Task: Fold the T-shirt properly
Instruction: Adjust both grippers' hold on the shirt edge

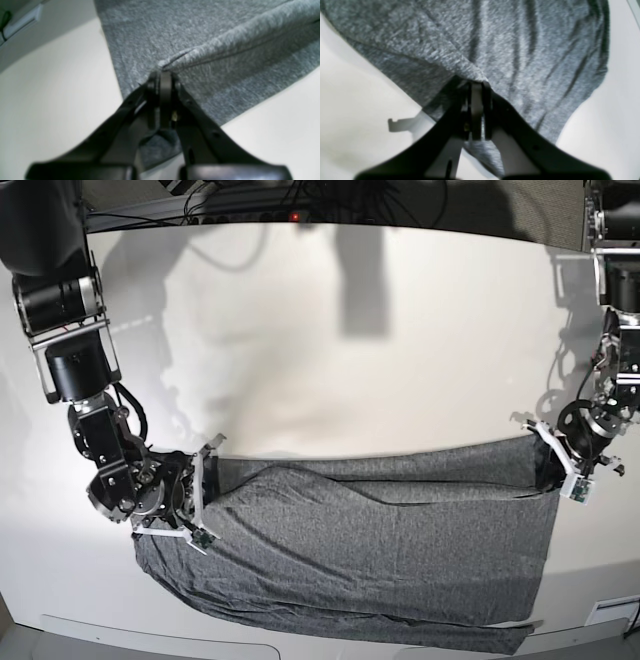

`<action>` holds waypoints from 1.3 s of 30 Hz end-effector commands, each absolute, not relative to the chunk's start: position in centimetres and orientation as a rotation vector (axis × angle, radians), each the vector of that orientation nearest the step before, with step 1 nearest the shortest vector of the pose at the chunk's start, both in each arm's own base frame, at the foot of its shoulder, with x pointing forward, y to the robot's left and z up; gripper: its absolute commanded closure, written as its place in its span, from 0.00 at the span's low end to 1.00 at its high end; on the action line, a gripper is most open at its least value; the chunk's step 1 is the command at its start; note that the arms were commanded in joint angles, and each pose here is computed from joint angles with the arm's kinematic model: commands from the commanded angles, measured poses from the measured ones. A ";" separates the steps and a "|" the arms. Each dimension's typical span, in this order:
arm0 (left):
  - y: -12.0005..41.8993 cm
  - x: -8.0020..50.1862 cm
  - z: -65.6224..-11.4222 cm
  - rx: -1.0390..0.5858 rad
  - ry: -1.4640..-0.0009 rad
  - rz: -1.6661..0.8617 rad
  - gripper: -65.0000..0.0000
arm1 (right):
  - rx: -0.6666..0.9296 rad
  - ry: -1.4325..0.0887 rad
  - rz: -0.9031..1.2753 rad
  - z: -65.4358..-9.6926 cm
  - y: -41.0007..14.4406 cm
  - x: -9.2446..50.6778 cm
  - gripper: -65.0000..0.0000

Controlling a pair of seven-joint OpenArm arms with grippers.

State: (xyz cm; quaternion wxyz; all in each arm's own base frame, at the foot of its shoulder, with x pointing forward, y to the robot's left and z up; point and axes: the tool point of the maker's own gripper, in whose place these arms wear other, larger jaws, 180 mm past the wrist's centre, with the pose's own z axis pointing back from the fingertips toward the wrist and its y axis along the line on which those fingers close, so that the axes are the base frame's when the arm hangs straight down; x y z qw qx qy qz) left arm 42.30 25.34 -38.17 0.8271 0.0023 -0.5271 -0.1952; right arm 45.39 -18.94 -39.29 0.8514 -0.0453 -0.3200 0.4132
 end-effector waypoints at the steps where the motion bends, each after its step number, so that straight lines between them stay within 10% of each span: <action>1: 26.5 43.9 -35.5 0.033 -1.196 -0.403 1.00 | -0.116 -0.738 0.862 -37.0 -19.2 47.2 1.00; 5: 26.7 44.2 -35.0 0.039 -1.202 -0.402 0.73 | -0.136 -0.791 0.818 -36.0 -19.4 48.1 0.67; 8: 26.7 44.4 -34.7 0.027 -1.213 -0.376 0.63 | -0.181 -0.829 0.713 -35.0 -20.4 49.3 0.66; 14: 28.1 44.3 -35.3 0.012 -1.171 -0.229 0.66 | -0.204 -0.820 0.641 -34.8 -21.2 49.5 0.67; 20: 27.4 43.6 -36.6 -0.141 -1.083 -0.070 1.00 | -0.071 -0.715 0.524 -36.3 -20.5 47.8 0.97; 39: 25.3 42.7 -40.7 -0.119 -1.075 0.022 1.00 | -0.092 -0.719 0.524 -39.7 -21.0 45.6 1.00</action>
